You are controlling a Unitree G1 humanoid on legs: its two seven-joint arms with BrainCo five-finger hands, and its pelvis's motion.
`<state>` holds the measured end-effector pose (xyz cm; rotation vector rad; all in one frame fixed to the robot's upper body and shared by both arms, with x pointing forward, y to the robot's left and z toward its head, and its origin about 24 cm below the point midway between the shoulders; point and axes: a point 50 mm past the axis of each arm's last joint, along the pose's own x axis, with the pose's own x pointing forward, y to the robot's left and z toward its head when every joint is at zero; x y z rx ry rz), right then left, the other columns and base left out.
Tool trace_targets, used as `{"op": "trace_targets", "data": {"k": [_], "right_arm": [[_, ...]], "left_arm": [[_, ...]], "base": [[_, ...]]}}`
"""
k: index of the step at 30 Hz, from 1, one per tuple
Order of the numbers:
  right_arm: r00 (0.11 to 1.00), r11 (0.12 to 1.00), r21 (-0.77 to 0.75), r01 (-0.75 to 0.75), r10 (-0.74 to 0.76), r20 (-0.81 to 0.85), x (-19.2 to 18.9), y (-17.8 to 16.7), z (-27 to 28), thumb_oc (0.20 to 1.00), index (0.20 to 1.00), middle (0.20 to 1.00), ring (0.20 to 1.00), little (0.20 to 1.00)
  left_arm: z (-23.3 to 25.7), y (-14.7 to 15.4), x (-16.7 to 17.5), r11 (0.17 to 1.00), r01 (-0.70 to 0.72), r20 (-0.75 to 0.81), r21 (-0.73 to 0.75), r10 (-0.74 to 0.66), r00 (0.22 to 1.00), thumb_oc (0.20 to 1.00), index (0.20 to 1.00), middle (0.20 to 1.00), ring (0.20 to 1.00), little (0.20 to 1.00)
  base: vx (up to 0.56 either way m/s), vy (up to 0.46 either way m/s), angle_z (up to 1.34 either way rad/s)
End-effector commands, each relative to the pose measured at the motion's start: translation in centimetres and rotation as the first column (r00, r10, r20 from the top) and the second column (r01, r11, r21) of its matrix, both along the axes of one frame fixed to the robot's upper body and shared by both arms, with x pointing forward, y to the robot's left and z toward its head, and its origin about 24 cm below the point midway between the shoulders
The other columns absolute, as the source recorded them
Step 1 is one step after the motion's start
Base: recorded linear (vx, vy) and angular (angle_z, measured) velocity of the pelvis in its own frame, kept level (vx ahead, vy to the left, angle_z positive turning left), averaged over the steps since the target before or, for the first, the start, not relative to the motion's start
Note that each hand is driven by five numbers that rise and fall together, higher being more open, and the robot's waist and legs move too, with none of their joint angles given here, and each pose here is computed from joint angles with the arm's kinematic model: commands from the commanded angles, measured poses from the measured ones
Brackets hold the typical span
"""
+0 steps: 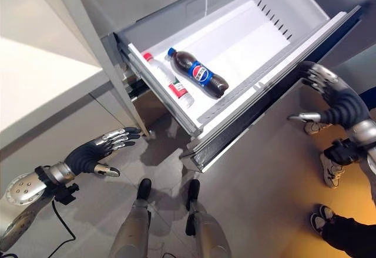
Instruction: Take the drinks into the refrigerator
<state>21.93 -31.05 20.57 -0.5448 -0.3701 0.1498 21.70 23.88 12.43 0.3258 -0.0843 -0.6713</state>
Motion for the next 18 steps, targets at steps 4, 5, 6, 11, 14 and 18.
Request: {"op": "trace_targets", "data": {"k": [4, 5, 6, 11, 14, 18], "right_arm": [[0.993, 0.992, 0.055, 0.113, -0.111, -0.052, -0.8, -1.7, -4.0, 1.0, 1.0, 1.0, 1.0, 1.0], [0.99, 0.989, 0.08, 0.126, -0.12, -0.075, -1.0, -1.7, -5.0, 1.0, 1.0, 1.0, 1.0, 1.0], [0.982, 0.985, 0.069, 0.157, -0.149, -0.114, -1.1, -2.0, -6.2, 1.0, 1.0, 1.0, 1.0, 1.0], [0.951, 0.977, 0.112, 0.181, -0.145, -0.271, -2.0, -1.7, -10.8, 0.545, 0.545, 0.545, 0.545, 0.545], [0.877, 0.979, 0.059, 0.195, -0.147, -0.457, -2.8, -1.6, -15.1, 0.2, 0.2, 0.2, 0.2, 0.2], [0.83, 0.987, -0.043, 0.156, -0.155, -0.536, -2.4, -0.8, -17.3, 0.2, 0.2, 0.2, 0.2, 0.2]], "left_arm": [[-0.5, 0.4, -1.1, 0.998, -0.035, 0.059, -0.051, 0.038, 0.998, 1.0, 1.0, 1.0, 1.0, 1.0], [-0.7, 0.4, -1.3, 0.996, -0.047, 0.058, -0.069, 0.051, 0.997, 1.0, 1.0, 1.0, 1.0, 1.0], [-0.9, 0.5, -1.3, 0.995, -0.062, 0.058, -0.081, 0.067, 0.996, 1.0, 1.0, 1.0, 1.0, 1.0], [-1.0, 0.5, -1.6, 0.991, -0.071, 0.069, -0.113, 0.079, 0.994, 1.0, 1.0, 1.0, 1.0, 1.0], [-0.7, 0.0, -1.5, 0.992, -0.048, 0.09, -0.119, 0.059, 0.994, 1.0, 1.0, 1.0, 1.0, 1.0], [-0.3, -0.6, -1.1, 0.991, -0.033, 0.121, -0.133, 0.049, 0.991, 1.0, 1.0, 1.0, 1.0, 1.0]], "base": [[-0.02, 0.025, -0.05], [0.0, 0.0, 0.0], [0.0, 0.0, 0.0], [0.0, 0.012, -0.08], [0.0, 0.0, 0.0], [0.0, -0.006, 0.02]]}}
